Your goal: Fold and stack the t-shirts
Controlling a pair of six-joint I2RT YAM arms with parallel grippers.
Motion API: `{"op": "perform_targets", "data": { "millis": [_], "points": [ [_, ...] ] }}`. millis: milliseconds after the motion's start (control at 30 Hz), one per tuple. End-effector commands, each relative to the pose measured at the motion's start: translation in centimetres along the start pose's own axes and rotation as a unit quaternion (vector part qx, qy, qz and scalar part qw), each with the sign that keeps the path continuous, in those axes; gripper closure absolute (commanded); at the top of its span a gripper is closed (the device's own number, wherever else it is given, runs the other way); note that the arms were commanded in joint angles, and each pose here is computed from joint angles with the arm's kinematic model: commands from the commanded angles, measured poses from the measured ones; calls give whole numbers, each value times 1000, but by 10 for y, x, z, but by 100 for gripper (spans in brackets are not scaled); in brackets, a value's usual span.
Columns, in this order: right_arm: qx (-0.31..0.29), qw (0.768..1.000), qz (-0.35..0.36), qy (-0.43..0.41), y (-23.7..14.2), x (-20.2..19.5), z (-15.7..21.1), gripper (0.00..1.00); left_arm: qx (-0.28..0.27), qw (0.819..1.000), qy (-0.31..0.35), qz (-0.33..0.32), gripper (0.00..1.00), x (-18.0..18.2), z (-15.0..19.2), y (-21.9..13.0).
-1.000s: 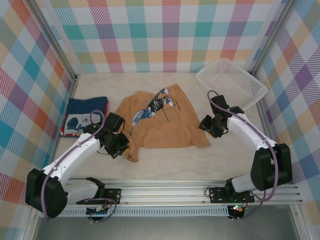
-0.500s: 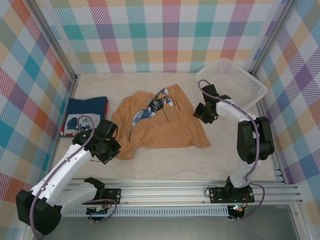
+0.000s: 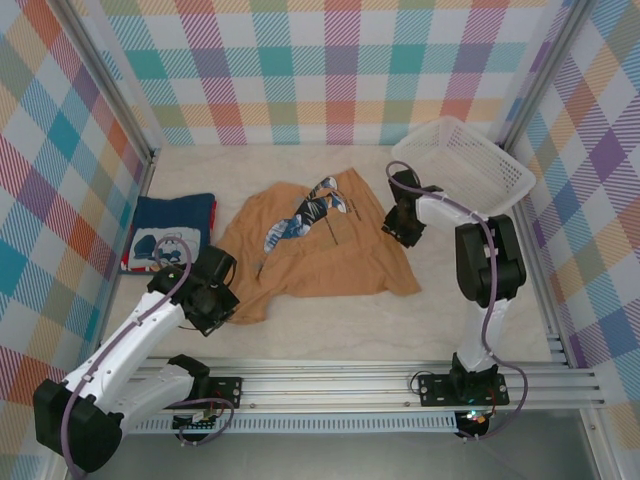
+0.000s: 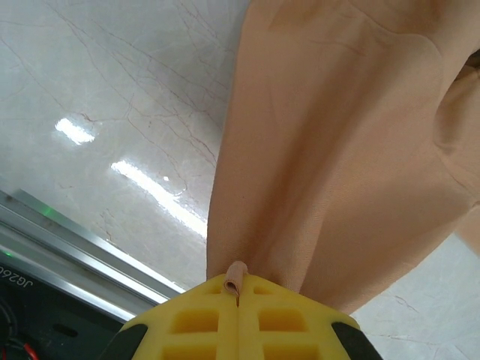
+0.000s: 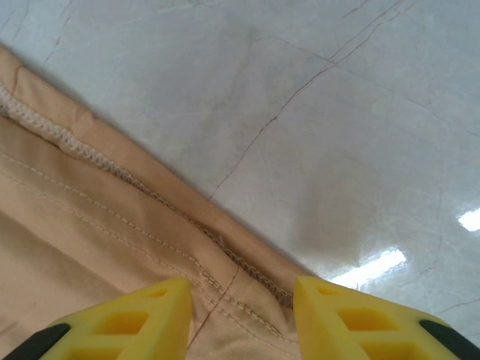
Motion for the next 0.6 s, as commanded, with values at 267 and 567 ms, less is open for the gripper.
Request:
{"op": "perform_targets", "data": {
  "millis": [267, 567],
  "points": [
    [19, 1000, -19, 6, 9, 20, 3, 60, -8, 1000, 0, -13, 100, 4, 0, -4],
    [45, 998, -40, -30, 6, 19, 9, 71, -12, 1000, 2, -7, 100, 2, -1, -7]
  ]
}}
Point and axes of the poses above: each hand's point on the last joint's axis, 136 mm out from that joint toward the fingers, its own y axis out along the fingers, its own x axis along the line the jaws close on, z = x × y, the point moved 9 cm from there along -y, back along the fingers, and after that the axes turned 7 degrees about y, right-handed, at the moved point
